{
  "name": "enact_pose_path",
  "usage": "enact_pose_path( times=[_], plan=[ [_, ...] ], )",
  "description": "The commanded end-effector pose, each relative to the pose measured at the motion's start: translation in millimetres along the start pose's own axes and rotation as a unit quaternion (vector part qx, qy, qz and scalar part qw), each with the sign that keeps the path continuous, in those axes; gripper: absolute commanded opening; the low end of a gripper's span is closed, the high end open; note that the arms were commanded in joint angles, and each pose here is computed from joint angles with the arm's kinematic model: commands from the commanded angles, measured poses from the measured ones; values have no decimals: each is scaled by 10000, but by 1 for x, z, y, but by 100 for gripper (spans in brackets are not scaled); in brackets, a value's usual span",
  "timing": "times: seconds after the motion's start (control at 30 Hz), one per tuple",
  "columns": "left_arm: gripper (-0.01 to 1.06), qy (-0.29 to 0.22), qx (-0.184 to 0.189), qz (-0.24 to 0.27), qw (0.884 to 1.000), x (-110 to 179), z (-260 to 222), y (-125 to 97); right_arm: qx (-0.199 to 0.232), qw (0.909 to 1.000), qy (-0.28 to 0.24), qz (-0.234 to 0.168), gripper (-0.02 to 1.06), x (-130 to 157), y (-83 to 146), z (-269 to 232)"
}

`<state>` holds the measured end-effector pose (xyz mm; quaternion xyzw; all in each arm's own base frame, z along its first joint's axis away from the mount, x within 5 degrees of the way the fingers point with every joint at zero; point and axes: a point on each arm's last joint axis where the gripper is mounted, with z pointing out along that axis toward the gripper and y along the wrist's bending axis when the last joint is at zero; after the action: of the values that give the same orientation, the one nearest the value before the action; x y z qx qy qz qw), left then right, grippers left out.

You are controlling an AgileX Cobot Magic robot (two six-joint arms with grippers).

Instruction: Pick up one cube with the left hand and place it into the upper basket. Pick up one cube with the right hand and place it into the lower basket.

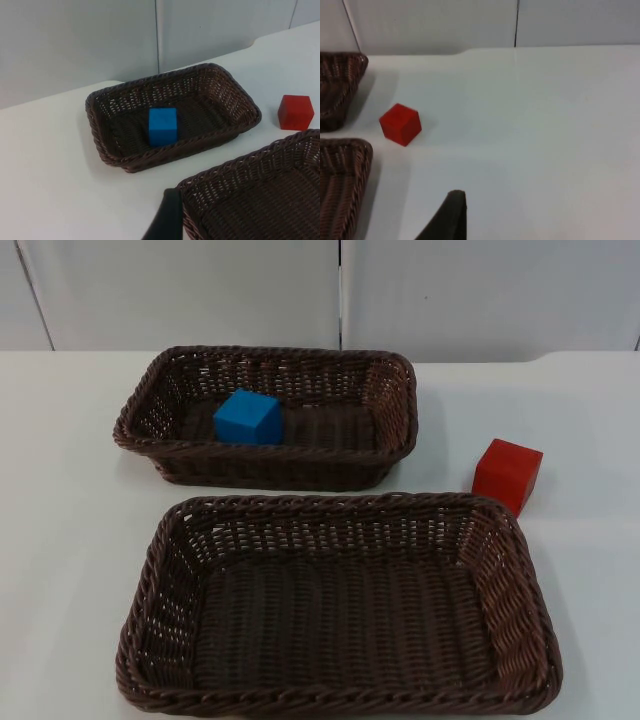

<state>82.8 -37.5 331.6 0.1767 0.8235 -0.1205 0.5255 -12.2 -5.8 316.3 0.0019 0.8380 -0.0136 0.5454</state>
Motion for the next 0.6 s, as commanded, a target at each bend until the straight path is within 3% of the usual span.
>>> enact_pose_path(
  times=[0.0,0.33,0.57],
  plan=[
    [78,29,-2,34,10000,2,0,0,-5,10000,-16,-16,105,-11,1,1],
    [78,30,-9,43,10000,2,0,0,16,9977,665,-103,105,-63,2,34],
    [78,30,-9,43,10000,2,0,0,-22,9888,1451,-343,105,-96,5,88]
  ],
)
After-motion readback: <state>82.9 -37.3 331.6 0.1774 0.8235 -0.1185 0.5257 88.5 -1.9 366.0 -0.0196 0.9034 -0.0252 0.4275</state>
